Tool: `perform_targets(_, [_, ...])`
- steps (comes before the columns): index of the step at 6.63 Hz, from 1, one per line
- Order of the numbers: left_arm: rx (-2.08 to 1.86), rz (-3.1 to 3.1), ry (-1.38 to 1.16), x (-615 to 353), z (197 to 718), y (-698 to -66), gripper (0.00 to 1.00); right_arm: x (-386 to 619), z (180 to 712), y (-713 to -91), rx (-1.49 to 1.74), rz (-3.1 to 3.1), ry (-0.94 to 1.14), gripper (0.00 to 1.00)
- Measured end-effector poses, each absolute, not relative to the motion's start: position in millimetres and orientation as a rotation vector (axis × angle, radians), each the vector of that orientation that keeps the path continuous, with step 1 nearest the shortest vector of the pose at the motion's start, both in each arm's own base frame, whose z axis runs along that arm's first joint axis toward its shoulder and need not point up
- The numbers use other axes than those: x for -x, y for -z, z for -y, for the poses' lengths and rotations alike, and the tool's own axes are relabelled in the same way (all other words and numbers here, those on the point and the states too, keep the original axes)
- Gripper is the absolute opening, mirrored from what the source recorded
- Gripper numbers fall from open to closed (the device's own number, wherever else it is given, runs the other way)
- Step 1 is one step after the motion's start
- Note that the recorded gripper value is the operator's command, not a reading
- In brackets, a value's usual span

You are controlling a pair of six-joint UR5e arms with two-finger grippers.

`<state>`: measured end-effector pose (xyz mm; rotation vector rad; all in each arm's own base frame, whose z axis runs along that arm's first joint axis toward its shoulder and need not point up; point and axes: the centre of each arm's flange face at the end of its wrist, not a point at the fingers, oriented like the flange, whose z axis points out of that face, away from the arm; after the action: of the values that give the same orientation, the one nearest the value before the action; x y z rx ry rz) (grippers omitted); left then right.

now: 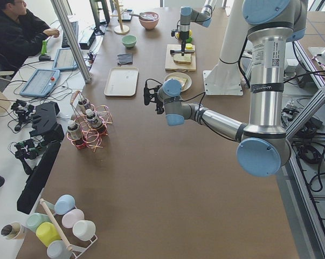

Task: Make sandwich and place on tray
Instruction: 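Lower the right gripper and grasp the edge of the bread slice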

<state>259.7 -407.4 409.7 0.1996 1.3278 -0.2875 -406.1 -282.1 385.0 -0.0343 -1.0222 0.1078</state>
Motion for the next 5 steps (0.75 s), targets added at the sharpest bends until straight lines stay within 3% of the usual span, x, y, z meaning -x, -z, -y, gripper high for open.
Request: perform_targets(5, [-0.198, -1.326, 0.286, -261.0, 407.8, -410.9, 0.98, 403.7, 285.3, -399.1, 0.009, 0.989, -0.08, 0.68])
